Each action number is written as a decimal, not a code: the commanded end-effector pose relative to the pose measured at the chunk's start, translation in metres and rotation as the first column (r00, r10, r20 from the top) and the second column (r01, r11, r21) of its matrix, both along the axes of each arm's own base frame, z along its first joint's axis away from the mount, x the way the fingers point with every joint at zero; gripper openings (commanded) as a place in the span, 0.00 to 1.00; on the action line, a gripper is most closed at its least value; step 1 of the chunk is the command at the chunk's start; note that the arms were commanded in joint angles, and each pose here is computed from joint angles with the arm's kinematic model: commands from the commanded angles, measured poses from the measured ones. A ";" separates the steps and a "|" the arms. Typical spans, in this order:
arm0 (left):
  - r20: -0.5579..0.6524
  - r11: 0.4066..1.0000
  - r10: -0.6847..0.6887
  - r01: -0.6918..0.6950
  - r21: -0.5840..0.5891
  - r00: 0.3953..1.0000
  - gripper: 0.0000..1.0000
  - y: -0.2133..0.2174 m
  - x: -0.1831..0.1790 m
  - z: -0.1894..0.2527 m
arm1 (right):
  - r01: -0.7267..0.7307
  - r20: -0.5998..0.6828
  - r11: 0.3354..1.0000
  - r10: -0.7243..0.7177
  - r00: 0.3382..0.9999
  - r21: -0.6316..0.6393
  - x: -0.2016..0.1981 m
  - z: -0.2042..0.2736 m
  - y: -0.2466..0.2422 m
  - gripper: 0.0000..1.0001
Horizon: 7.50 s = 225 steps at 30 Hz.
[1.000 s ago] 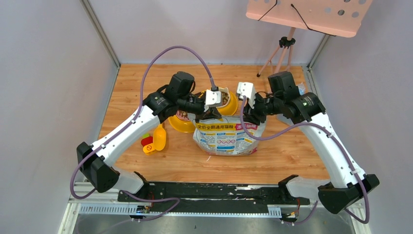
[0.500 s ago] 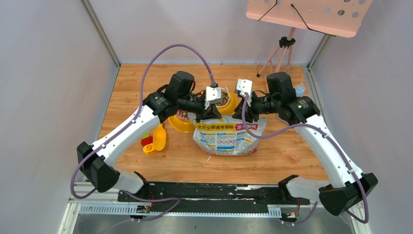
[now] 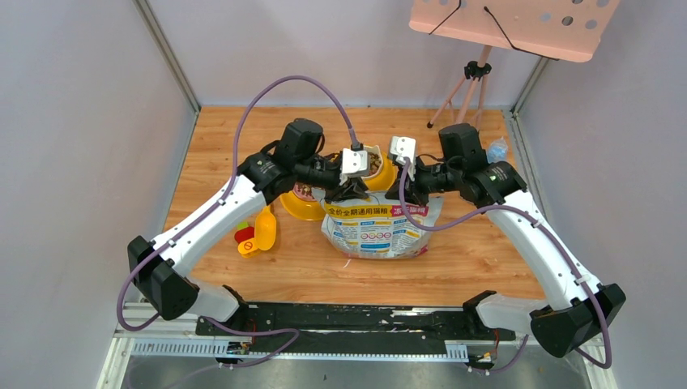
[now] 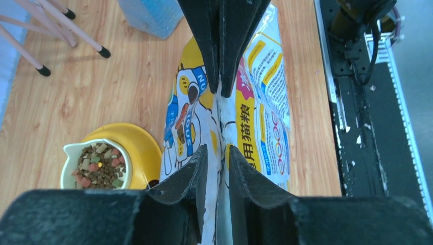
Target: Serve the pet food
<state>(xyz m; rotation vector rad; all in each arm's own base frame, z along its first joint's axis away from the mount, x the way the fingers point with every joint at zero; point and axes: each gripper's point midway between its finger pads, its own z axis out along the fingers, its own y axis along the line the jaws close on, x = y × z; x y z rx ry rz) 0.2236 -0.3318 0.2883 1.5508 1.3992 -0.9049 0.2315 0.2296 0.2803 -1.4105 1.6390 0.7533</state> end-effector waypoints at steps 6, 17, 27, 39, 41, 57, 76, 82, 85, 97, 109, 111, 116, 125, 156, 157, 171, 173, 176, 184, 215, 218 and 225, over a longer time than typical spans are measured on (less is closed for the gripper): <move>0.091 0.989 -0.121 0.111 0.102 0.989 0.27 0.009 -0.005 -0.008 | -0.007 0.086 1.000 0.005 0.996 0.017 0.002 0.016 -0.001 0.00; 0.070 0.987 -0.124 0.115 0.112 0.990 0.00 0.007 -0.003 -0.008 | -0.005 0.073 0.998 0.009 0.997 -0.060 -0.008 -0.005 -0.015 0.26; 0.084 0.990 -0.085 0.075 0.123 0.993 0.00 0.011 0.004 -0.010 | 0.111 0.184 0.985 -0.086 0.979 -0.129 -0.003 -0.005 -0.045 0.16; 0.091 0.990 -0.067 0.055 0.130 0.994 0.00 0.020 0.008 -0.012 | 0.161 0.112 0.968 -0.141 0.984 -0.195 -0.005 -0.009 -0.066 0.33; 0.089 0.990 -0.065 0.053 0.129 0.994 0.00 0.021 0.008 -0.012 | 0.155 0.073 0.968 -0.144 0.987 -0.196 -0.007 -0.005 -0.068 0.30; 0.074 0.991 -0.049 0.040 0.124 0.996 0.00 0.024 0.008 -0.015 | 0.103 -0.022 0.962 -0.113 0.993 -0.252 -0.013 -0.003 -0.097 0.00; -0.034 0.997 -0.050 0.052 0.057 0.998 0.31 0.005 0.008 -0.018 | 0.021 -0.058 0.999 -0.023 0.998 -0.042 -0.004 0.019 -0.053 0.43; -0.043 0.997 -0.055 0.058 0.048 0.998 0.22 0.000 0.011 -0.018 | -0.038 -0.028 0.999 0.038 0.999 -0.018 -0.004 0.012 -0.020 0.44; -0.051 0.998 -0.046 0.048 0.036 0.998 0.16 -0.001 0.012 -0.016 | -0.064 -0.013 0.998 0.064 0.998 -0.008 -0.001 0.012 -0.009 0.43; -0.083 1.000 -0.004 0.006 0.021 0.997 0.00 -0.002 0.014 -0.013 | -0.082 0.162 0.997 0.083 0.983 -0.009 0.005 0.008 0.008 0.28; -0.076 0.999 -0.023 0.026 0.047 0.997 0.27 0.003 0.011 -0.018 | -0.065 0.182 0.998 0.062 0.981 0.011 0.006 0.023 0.009 0.00; -0.043 0.997 -0.032 0.035 0.071 0.999 0.26 0.009 0.010 -0.021 | -0.058 0.189 0.998 0.055 0.980 0.007 0.007 0.024 0.007 0.00; -0.025 0.993 -0.032 0.035 0.111 0.999 0.12 0.022 0.007 -0.026 | -0.045 0.189 0.999 0.045 0.981 -0.004 0.007 0.022 0.004 0.00; 0.002 0.989 -0.015 0.014 0.146 1.000 0.06 0.039 0.007 -0.025 | -0.034 0.181 0.999 0.036 0.983 -0.013 0.003 0.018 0.001 0.00; -0.023 0.962 0.066 -0.057 0.268 0.998 0.00 0.110 0.017 -0.036 | 0.008 0.150 1.000 -0.005 0.989 -0.022 -0.001 0.013 -0.010 0.00; -0.037 0.961 0.064 -0.052 0.270 0.997 0.00 0.111 0.015 -0.036 | 0.009 0.150 1.000 -0.006 0.989 -0.022 -0.001 0.013 -0.010 0.00; -0.045 0.958 0.086 -0.071 0.279 0.995 0.04 0.123 0.016 -0.042 | 0.014 0.150 0.999 -0.009 0.989 -0.032 -0.002 0.012 -0.013 0.00; -0.050 0.961 0.093 -0.076 0.265 0.994 0.26 0.121 0.017 -0.042 | 0.011 0.146 0.999 -0.006 0.989 -0.030 -0.001 0.013 -0.012 0.00; -0.033 0.973 0.089 -0.079 0.215 0.996 0.36 0.113 0.021 -0.036 | 0.008 0.141 1.000 -0.004 0.990 -0.029 0.000 0.012 -0.011 0.00; -0.063 0.968 0.062 -0.045 0.247 0.996 0.24 0.112 0.025 -0.037 | 0.018 0.149 0.999 -0.013 0.989 -0.036 0.002 0.012 -0.012 0.00; -0.147 0.979 0.205 -0.200 0.048 0.968 0.00 0.087 0.032 -0.011 | 0.086 -0.248 0.971 -0.029 0.968 0.223 0.030 0.011 0.104 0.45; -0.160 0.980 0.200 -0.196 0.039 0.967 0.00 0.087 0.029 -0.011 | 0.118 -0.291 0.968 -0.050 0.955 0.223 0.032 0.004 0.113 0.44; -0.165 0.981 0.195 -0.192 0.032 0.967 0.00 0.086 0.026 -0.009 | 0.124 -0.249 0.970 -0.070 0.966 0.211 0.034 0.000 0.116 0.05</move>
